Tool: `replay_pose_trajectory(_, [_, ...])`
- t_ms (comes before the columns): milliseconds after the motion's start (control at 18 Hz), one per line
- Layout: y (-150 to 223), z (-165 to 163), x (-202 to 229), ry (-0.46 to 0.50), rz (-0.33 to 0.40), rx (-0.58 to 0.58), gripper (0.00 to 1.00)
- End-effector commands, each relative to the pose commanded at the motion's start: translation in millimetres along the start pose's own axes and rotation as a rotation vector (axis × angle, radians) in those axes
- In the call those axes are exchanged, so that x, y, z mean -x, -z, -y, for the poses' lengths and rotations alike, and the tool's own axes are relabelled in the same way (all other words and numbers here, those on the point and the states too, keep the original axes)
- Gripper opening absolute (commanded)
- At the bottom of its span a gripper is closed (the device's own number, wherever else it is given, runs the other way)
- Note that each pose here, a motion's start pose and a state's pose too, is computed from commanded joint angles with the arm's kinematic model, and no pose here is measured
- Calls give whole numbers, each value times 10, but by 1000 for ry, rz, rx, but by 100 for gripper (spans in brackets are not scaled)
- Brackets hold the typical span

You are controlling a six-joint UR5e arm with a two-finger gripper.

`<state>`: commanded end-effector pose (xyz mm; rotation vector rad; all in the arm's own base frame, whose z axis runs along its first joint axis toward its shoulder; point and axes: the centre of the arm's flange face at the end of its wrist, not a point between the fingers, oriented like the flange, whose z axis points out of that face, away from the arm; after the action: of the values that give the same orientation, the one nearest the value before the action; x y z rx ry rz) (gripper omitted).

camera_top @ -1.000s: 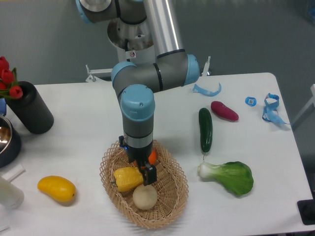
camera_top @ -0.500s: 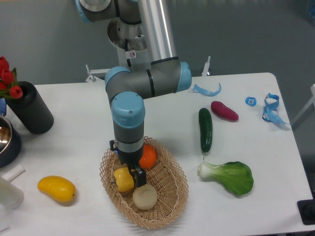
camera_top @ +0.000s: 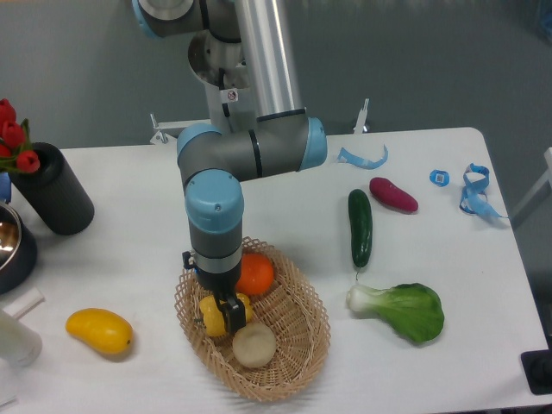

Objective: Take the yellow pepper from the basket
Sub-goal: 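Lower the gripper onto the yellow bell pepper in the basket, then close the gripper around the yellow bell pepper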

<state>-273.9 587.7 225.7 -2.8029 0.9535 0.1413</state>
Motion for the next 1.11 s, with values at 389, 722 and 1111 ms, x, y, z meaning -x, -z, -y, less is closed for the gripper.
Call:
replay_pose_trajectory(389, [-38,46,37,15,1,0,63])
replay_pose_trajectory(722, [111,46,102,34,27,-5,44])
replay_pose_trajectory(1111, [870,-191,256,99,144,-36,44])
